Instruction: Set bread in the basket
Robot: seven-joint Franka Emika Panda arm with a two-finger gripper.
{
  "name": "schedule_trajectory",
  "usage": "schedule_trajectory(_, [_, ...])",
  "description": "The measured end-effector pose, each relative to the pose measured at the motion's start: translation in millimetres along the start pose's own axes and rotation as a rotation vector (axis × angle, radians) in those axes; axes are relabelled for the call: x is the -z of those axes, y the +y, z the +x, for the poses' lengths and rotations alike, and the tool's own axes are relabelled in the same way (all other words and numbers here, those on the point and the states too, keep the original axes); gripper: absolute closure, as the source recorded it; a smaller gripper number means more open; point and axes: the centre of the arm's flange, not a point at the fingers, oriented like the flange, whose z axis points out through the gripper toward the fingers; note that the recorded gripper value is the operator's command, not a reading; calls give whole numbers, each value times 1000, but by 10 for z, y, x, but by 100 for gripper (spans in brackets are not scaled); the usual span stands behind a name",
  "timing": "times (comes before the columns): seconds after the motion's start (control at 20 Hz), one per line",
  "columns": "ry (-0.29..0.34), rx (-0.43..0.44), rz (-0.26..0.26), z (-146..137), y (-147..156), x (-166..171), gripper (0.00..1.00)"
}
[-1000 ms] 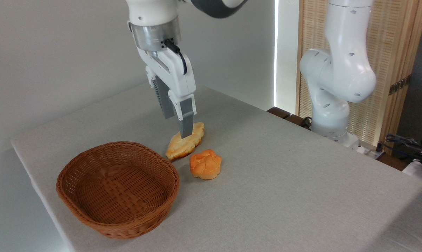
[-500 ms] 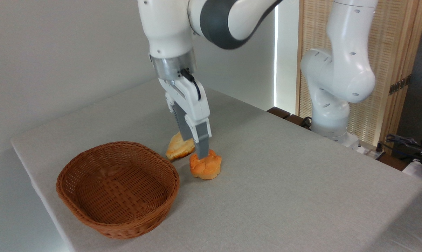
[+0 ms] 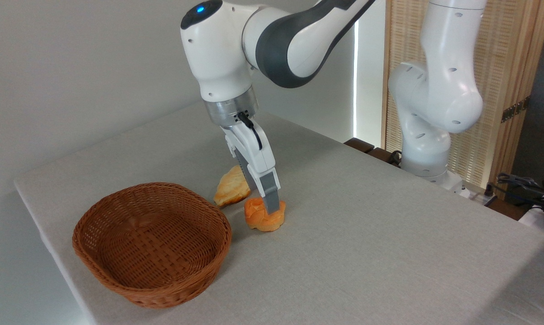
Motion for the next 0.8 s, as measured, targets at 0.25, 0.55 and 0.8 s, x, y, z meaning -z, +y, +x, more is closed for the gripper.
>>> schedule_trajectory(0.25, [-42,-14,8,47,-56,-155,0])
schedule_trajectory(0.55, [-48,-39,12,182,-14,-238,0])
schedule_trajectory(0.8, [-35,-48,29,233,-8,-232,0])
